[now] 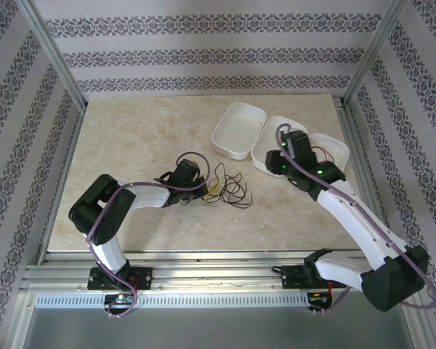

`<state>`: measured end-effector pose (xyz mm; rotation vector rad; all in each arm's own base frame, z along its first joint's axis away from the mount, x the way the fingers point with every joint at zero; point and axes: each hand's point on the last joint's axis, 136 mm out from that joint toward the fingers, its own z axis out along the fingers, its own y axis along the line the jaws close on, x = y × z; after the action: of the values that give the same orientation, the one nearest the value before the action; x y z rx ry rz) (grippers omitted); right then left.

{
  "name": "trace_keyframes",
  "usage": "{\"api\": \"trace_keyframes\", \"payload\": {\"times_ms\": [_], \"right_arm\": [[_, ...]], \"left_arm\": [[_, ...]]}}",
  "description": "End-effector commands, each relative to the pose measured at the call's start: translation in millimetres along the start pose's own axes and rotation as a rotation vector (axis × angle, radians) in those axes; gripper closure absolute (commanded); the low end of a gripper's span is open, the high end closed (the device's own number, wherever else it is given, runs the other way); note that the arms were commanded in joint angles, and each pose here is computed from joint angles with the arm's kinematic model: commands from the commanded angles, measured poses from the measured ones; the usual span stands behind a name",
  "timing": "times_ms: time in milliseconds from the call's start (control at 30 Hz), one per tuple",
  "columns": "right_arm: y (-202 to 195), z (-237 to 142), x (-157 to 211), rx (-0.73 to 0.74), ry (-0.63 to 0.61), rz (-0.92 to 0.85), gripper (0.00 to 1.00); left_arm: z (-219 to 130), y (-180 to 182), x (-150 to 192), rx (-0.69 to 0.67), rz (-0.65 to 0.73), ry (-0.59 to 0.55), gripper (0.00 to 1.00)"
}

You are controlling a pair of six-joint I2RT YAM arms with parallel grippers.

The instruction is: Untangle the cables

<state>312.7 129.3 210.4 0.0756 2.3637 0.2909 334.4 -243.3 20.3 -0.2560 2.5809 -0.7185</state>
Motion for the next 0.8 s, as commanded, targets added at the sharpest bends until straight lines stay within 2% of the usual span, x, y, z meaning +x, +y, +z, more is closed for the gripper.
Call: {"api": "trace_keyframes", "payload": {"times_ms": [0, 300, 533, 600, 767], "right_arm": [[23, 22, 21, -0.048, 0.051, 0.061, 0.61], [61, 81, 72, -0.109, 0.249, 0.079, 0.56], [69, 121, 92, -0.098, 0.308, 0.069, 0.57], [73, 130, 97, -0.098, 0.332, 0.066, 0.60], [83, 132, 96, -0.128, 0.343, 0.056, 0.84]], "left_arm": [[1, 22, 13, -0.062, -0.017, 0.039, 1.00], [1, 20, 12, -0.055, -0.015, 0.035, 1.00], [3, 17, 11, -0.047, -0.011, 0.038, 1.00], [3, 15, 11, -0.041, -0.005, 0.041, 1.00], [-3, 2, 1, 0.004, 0.037, 0.006, 1.00]]}}
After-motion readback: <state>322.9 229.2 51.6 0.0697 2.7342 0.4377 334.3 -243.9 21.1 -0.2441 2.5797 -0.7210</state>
